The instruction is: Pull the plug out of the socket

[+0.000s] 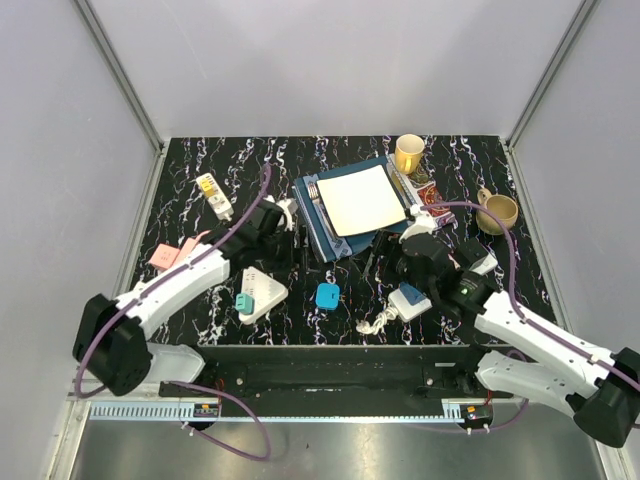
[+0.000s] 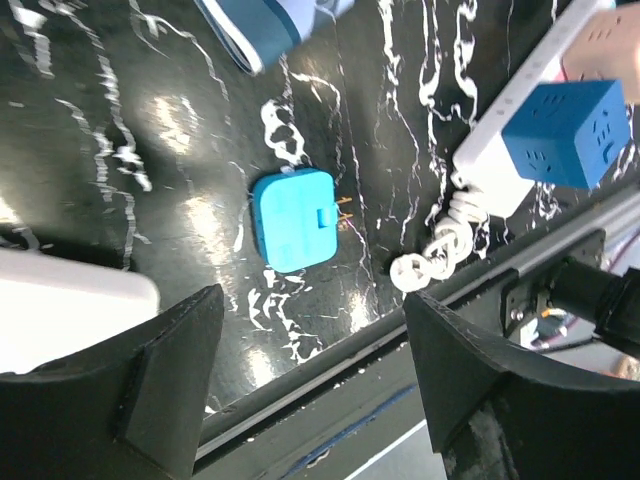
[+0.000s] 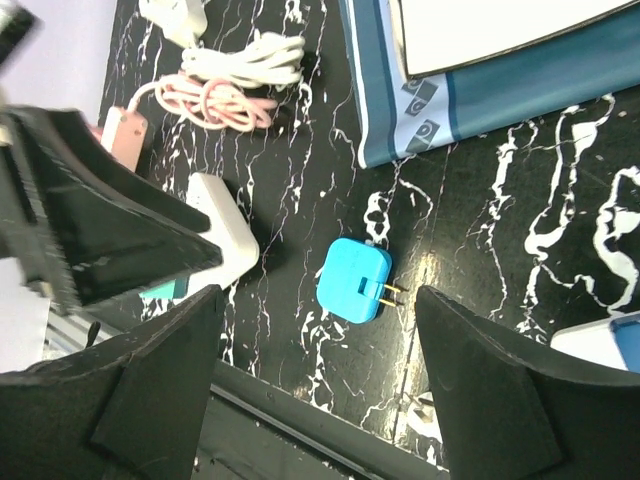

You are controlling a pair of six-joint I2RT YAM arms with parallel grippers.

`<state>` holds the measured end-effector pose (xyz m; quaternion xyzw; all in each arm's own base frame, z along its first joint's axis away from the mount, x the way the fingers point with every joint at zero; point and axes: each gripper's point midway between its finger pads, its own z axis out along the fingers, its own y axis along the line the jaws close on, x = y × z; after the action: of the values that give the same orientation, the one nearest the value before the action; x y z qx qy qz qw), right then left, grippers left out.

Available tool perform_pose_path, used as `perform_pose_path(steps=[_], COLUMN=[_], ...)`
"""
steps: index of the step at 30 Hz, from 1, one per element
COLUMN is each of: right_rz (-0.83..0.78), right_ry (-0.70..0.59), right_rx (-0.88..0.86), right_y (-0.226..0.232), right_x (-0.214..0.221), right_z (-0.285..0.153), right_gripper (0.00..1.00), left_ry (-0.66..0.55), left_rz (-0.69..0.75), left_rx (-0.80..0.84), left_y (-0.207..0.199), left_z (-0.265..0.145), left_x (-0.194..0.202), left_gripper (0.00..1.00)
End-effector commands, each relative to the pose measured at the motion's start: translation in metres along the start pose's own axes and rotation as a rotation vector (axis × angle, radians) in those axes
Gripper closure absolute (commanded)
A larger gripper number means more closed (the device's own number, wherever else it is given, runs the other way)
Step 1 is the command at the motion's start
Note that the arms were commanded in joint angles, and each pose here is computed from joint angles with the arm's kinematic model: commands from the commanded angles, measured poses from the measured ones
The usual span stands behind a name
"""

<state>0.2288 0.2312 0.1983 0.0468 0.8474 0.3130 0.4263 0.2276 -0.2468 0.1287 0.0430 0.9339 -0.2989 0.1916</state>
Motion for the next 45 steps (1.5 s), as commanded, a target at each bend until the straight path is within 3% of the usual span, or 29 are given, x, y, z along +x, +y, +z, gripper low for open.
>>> perform_pose_path(steps=[1, 6, 15, 27, 34, 45], right_rz=[0.040, 0.054, 0.094, 0.171, 0.215, 0.262], right_ry=[0.021, 0.067, 0.239, 0.447, 0.594, 0.657], right_rx=[-0.078, -0.108, -0.205, -0.374, -0.445, -0.423], right_y=[0.023, 0.031, 0.056, 0.093, 0.110, 0.107], right_x=[-0.002, 0.008, 0.042, 0.087, 0.135, 0.166], right_z=[0.007, 0.018, 0.046, 0.095, 0.128, 0.159], right_gripper=[0.18, 0.18, 0.18, 0.23, 0.24, 0.24], left_ry=[-0.137, -0.216, -0.177, -0.048, 0.004, 0.047], left_rz=[0.018, -0.021, -0.213, -0.317, -0.332, -0.333], left_rx=[-0.219, -0.370, -0.508, -0.495, -0.486, -0.438], left_y=[0.028, 0.060, 0.131, 0.140, 0.140, 0.137], left_z=[-0.043, -0.078, -0.100, -0.070, -0.062, -0.049], left_x=[-0.022, -0.022, 0.015, 0.041, 0.050, 0.056], left_gripper=[0.25, 0.24, 0.26, 0.33, 0.37, 0.44])
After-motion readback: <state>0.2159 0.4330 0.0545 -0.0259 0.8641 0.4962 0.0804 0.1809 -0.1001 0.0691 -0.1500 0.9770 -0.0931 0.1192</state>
